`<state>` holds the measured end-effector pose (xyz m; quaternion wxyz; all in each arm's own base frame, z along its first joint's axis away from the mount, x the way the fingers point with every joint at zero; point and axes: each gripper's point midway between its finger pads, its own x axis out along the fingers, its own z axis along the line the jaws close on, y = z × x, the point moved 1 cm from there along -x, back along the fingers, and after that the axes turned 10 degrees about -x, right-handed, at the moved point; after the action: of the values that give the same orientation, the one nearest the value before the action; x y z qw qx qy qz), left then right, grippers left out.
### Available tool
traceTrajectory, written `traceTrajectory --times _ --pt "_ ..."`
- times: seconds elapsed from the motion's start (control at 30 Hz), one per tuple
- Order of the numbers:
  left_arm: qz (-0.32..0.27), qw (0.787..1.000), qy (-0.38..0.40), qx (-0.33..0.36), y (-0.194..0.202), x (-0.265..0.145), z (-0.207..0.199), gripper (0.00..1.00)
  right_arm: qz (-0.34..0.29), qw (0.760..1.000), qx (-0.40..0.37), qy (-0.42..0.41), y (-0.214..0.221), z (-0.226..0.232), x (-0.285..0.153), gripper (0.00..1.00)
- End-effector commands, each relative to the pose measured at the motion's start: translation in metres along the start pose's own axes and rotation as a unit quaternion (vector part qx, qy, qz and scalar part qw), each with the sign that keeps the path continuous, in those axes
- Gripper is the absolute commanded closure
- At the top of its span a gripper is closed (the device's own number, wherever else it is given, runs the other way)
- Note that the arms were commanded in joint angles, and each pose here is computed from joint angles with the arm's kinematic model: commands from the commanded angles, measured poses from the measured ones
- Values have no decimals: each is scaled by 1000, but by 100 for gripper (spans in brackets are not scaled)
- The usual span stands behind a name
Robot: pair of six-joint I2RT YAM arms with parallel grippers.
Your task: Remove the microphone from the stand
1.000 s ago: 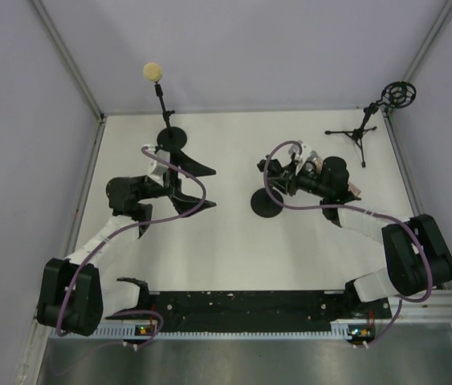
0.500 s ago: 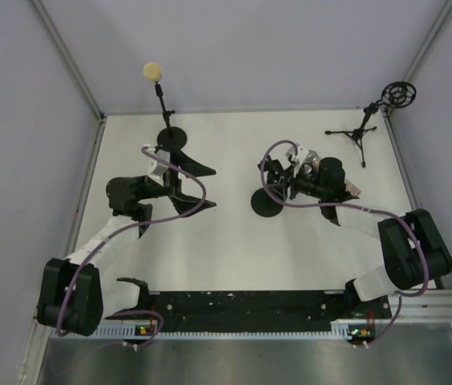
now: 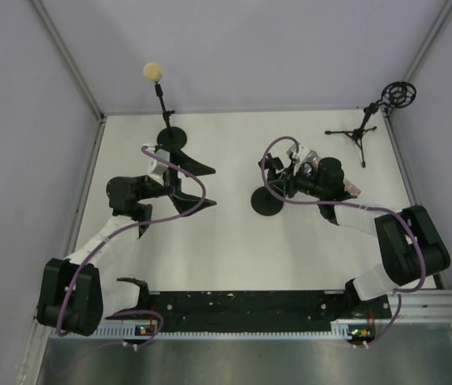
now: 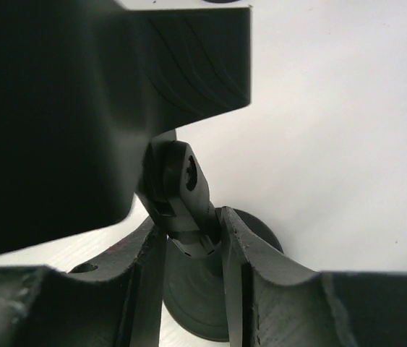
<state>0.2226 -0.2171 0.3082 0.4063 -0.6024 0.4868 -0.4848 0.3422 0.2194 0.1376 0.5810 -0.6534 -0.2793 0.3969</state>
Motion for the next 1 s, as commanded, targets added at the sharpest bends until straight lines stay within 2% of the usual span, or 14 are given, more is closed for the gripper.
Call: traceTrajectory --times 0.0,0.17,0.23,0.5,0.7,0.97 --pt "-13 999 -8 30 -9 -3 -3 1 -15 1000 -3 3 -9 -5 3 75" --pt "-13 999 -9 28 -9 -3 -2 1 -18 1000 -4 4 -13 -6 3 95" --pt "-14 999 -9 29 -10 -2 -3 1 -19 1000 -5 4 -14 -6 3 100" --pt "-18 999 -13 31 -12 -3 -2 1 -39 999 -15 15 -40 -8 -3 100" --pt "-22 999 -18 30 -13 -3 1 1 -55 993 -45 99 -86 -32 -23 100" --pt "-26 999 -22 31 -15 -4 1 1 -70 969 -51 230 -134 -93 -94 100"
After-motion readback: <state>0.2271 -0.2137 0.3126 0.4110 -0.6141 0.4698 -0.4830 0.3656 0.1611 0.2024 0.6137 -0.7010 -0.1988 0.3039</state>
